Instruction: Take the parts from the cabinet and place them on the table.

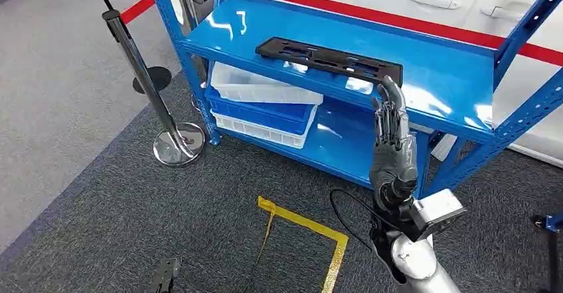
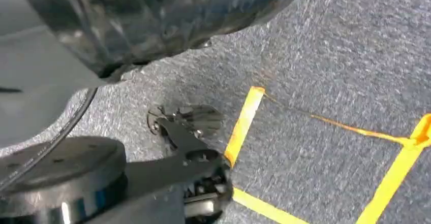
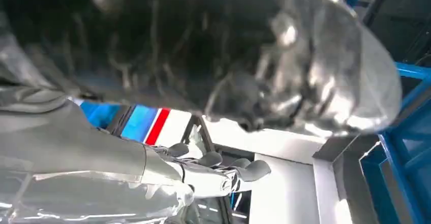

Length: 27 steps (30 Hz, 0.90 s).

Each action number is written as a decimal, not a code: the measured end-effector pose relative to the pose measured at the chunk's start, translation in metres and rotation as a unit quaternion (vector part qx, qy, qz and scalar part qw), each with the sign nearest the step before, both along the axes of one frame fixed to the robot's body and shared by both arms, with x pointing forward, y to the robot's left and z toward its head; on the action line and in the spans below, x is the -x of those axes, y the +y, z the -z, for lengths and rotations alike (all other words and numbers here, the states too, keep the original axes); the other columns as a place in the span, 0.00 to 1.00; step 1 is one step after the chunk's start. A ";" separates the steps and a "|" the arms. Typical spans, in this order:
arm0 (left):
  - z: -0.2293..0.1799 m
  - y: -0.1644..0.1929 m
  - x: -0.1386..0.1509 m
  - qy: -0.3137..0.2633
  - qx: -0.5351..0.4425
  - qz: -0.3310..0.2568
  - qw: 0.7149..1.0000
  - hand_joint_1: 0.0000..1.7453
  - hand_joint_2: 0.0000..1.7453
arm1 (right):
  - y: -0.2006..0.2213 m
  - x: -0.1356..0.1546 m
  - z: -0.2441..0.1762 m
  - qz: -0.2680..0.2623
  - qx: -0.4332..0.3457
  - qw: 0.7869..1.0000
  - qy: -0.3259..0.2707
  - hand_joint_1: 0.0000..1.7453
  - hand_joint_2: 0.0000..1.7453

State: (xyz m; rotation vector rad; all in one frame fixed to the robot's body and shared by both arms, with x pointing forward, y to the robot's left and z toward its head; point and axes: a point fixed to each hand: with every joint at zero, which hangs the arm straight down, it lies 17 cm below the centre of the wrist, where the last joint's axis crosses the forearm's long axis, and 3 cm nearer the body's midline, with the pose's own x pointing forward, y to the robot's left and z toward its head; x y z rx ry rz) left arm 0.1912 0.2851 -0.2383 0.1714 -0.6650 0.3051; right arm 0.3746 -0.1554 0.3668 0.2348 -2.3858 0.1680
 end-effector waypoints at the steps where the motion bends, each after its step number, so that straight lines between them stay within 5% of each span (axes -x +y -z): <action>1: 0.000 0.000 -0.001 0.000 0.000 0.000 1.000 0.00 0.00 | 0.000 0.000 -0.001 0.000 0.000 1.000 -0.001 0.00 0.00; 27: -0.004 -0.009 -0.011 -0.012 0.014 0.008 1.000 0.00 0.00 | 0.004 0.004 -0.003 -0.030 -0.013 0.999 0.013 0.00 0.00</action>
